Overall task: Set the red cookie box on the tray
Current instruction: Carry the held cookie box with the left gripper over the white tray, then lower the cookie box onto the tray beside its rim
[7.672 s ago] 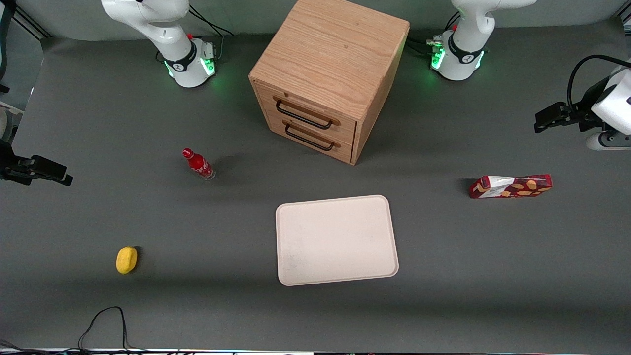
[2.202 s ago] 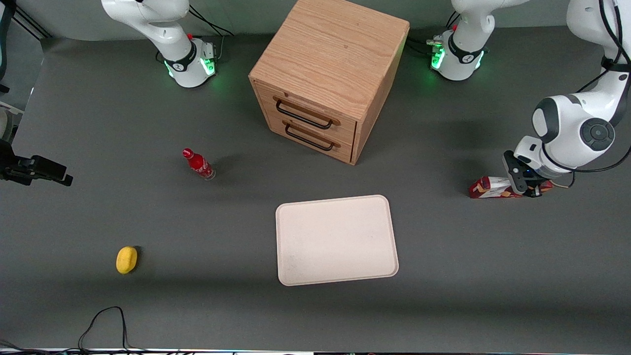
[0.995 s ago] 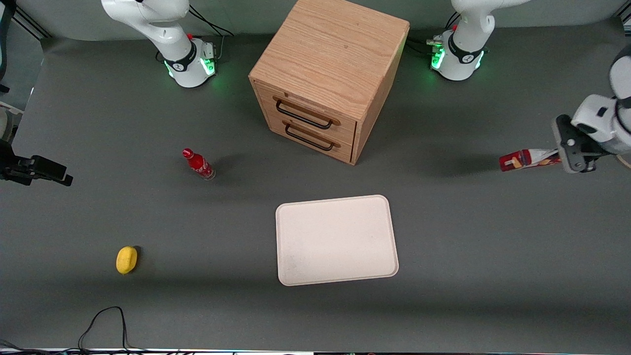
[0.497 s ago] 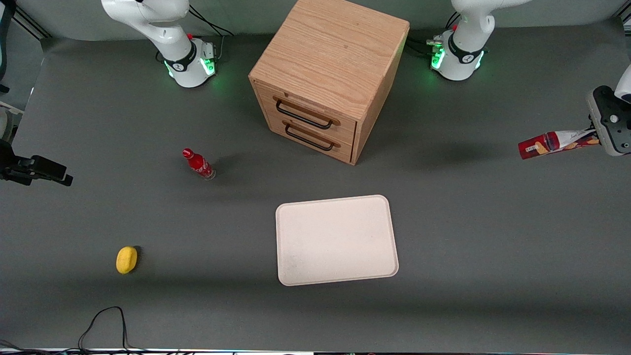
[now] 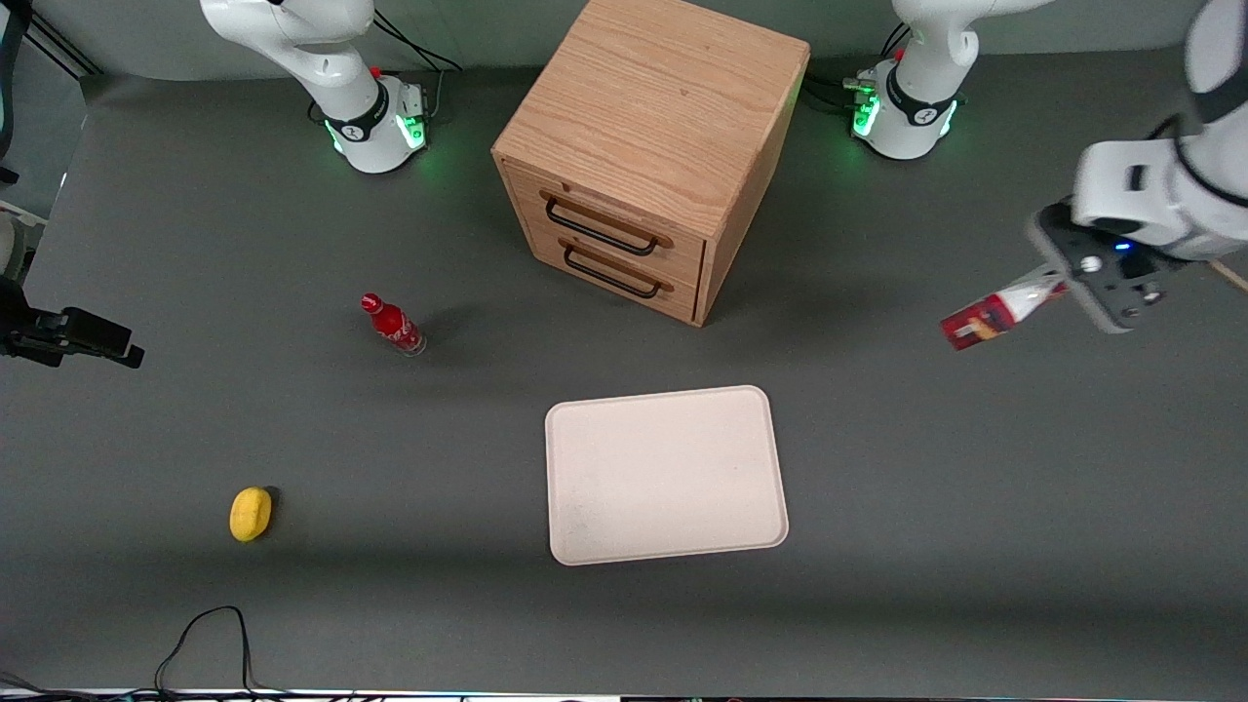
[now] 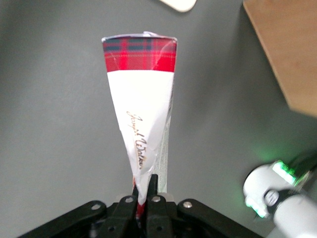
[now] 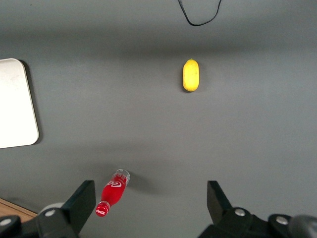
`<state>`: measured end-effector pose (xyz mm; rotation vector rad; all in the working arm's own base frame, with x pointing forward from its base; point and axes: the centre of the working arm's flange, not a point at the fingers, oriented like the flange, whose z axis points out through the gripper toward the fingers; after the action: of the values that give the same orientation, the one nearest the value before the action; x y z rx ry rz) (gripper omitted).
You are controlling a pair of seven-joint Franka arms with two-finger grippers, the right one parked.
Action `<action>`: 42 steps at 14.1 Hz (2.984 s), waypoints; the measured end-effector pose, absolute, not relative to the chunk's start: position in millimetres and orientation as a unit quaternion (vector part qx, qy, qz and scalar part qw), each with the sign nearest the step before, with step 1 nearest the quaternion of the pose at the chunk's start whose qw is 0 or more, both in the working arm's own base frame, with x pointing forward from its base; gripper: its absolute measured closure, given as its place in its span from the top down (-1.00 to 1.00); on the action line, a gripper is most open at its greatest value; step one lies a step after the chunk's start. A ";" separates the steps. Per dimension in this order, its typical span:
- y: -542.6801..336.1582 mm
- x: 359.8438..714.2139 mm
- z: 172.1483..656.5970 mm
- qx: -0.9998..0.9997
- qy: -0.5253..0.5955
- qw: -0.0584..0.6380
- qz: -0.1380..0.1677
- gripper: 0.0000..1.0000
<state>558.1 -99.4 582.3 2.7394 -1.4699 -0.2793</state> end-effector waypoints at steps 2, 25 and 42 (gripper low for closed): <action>-153.3 565.3 571.2 0.899 -0.428 0.014 -0.089 -0.94; -347.2 686.2 303.7 0.999 0.016 0.029 -0.042 -0.94; -350.3 678.7 264.5 0.999 0.031 0.017 -0.035 -0.22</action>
<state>678.7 -350.3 264.5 3.1033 0.0963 -0.1101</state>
